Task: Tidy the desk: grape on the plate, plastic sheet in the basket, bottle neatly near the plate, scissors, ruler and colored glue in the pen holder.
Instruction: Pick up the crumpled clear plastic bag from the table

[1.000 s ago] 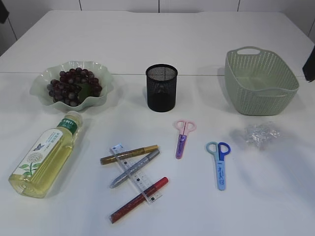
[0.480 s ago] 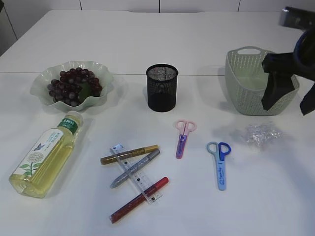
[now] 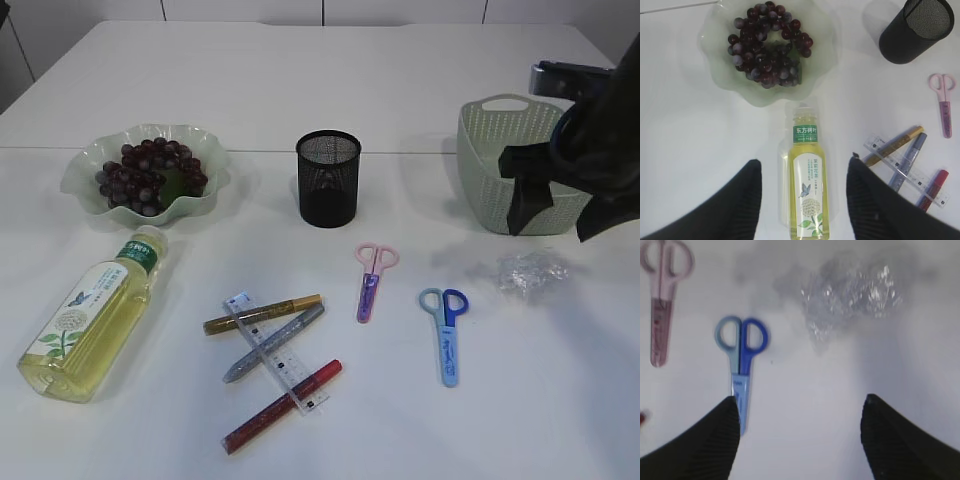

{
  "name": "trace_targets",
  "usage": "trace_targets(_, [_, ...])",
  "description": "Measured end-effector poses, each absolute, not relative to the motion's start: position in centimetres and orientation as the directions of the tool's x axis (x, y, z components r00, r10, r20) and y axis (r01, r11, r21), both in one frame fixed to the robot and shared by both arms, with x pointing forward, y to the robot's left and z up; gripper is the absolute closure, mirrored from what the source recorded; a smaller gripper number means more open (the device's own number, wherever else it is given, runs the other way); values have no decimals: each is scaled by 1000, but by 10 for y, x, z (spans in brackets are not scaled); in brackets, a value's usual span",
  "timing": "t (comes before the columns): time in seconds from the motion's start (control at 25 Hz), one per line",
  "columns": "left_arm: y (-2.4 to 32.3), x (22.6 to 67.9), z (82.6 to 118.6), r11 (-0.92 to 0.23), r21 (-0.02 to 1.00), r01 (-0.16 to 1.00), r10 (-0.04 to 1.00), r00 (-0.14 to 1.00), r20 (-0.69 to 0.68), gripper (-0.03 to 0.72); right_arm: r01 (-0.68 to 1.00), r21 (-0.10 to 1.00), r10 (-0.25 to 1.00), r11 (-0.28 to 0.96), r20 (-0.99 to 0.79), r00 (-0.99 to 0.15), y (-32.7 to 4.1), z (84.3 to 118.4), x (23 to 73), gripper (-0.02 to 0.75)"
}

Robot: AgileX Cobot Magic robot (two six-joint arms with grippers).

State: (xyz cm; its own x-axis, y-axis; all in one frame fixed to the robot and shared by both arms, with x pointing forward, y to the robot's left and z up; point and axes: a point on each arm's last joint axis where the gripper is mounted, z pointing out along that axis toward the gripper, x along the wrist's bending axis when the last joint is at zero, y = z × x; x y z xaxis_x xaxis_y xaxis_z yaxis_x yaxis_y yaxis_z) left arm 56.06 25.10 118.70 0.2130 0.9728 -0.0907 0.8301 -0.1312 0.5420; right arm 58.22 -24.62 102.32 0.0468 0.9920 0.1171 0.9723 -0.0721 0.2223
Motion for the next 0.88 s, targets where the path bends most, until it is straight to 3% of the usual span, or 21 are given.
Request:
trace_targets(0.24, [251, 561, 1187, -129, 542, 831, 973, 212, -93, 287, 942, 318, 994, -107, 63, 92, -254, 1001, 580, 153])
trace_targets(0.64, [250, 561, 1187, -125, 542, 831, 972, 211, -99, 287, 850, 514, 992, -115, 108, 69, -255, 972, 575, 153])
trace_targets(0.88, [250, 561, 1187, -124, 542, 831, 972, 211, -100, 287, 868, 489, 995, -90, 84, 57, -254, 946, 584, 154])
